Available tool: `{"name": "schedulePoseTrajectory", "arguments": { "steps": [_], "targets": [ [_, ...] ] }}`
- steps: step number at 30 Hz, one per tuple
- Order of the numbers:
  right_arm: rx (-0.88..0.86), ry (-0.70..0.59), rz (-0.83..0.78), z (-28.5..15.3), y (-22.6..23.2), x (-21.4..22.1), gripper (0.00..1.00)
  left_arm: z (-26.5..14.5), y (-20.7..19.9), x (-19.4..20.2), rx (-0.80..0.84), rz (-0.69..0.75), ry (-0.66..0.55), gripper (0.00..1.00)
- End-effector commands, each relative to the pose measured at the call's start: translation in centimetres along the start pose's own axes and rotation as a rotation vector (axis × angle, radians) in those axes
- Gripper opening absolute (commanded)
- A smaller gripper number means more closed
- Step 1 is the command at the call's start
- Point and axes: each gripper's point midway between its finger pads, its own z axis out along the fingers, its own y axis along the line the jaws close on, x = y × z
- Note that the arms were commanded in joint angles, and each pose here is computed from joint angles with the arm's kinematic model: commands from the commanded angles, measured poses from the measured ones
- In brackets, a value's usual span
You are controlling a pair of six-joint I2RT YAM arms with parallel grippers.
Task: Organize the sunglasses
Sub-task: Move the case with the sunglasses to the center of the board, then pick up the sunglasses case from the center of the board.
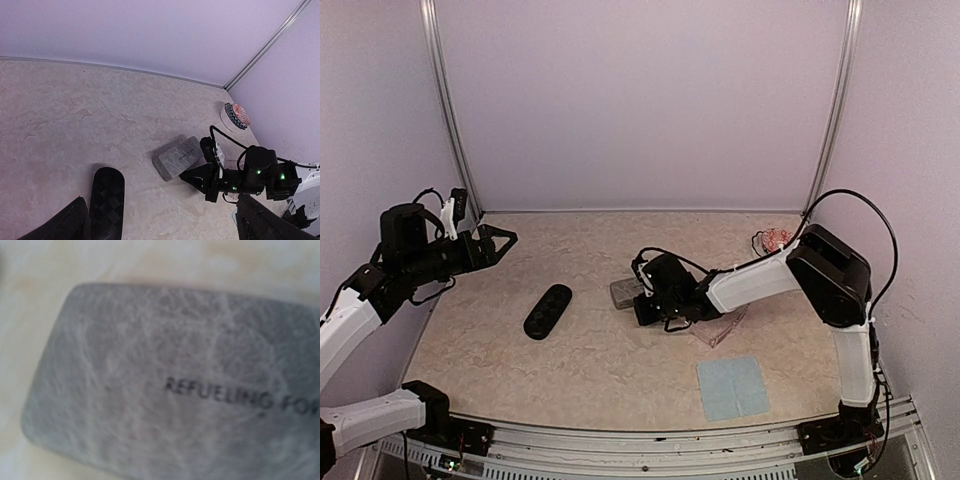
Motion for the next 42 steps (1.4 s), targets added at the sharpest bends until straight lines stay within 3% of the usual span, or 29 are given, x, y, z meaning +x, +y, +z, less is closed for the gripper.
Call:
{"name": "schedulePoseTrajectory", "arguments": {
  "steps": [1, 10, 17, 25, 32, 37, 42],
  "targets": [
    [0.107, 0.017, 0.012, 2.4, -4.9, -0.5, 0.00, 0.0, -0.1, -0.3, 0.013, 0.003, -0.017, 0.99],
    [0.115, -0.013, 0.046, 5.3, -8.0, -4.3, 0.00, 0.2, 0.3, -0.2, -0.002, -0.003, -0.009, 0.99],
    [0.063, -0.073, 0.029, 3.0, -6.8, -7.2, 0.00, 1.0, 1.4, 0.4, -0.049, -0.021, 0.018, 0.99],
    [-0.105, -0.151, -0.010, -3.2, -2.9, -10.0, 0.22, 2.7, 3.4, 2.0, -0.116, -0.070, 0.084, 0.99],
    [-0.143, -0.193, -0.080, -9.0, -0.8, -9.3, 0.41, 5.3, 5.1, 4.6, -0.269, -0.077, 0.211, 0.99],
    [-0.183, -0.221, -0.123, -12.9, 0.0, -8.1, 0.50, 7.5, 5.3, 6.7, -0.392, -0.010, 0.307, 0.99],
    [-0.184, -0.240, -0.135, -15.4, -0.4, -6.6, 0.56, 10.0, 5.0, 9.9, -0.494, 0.148, 0.458, 0.99]
  ]
}}
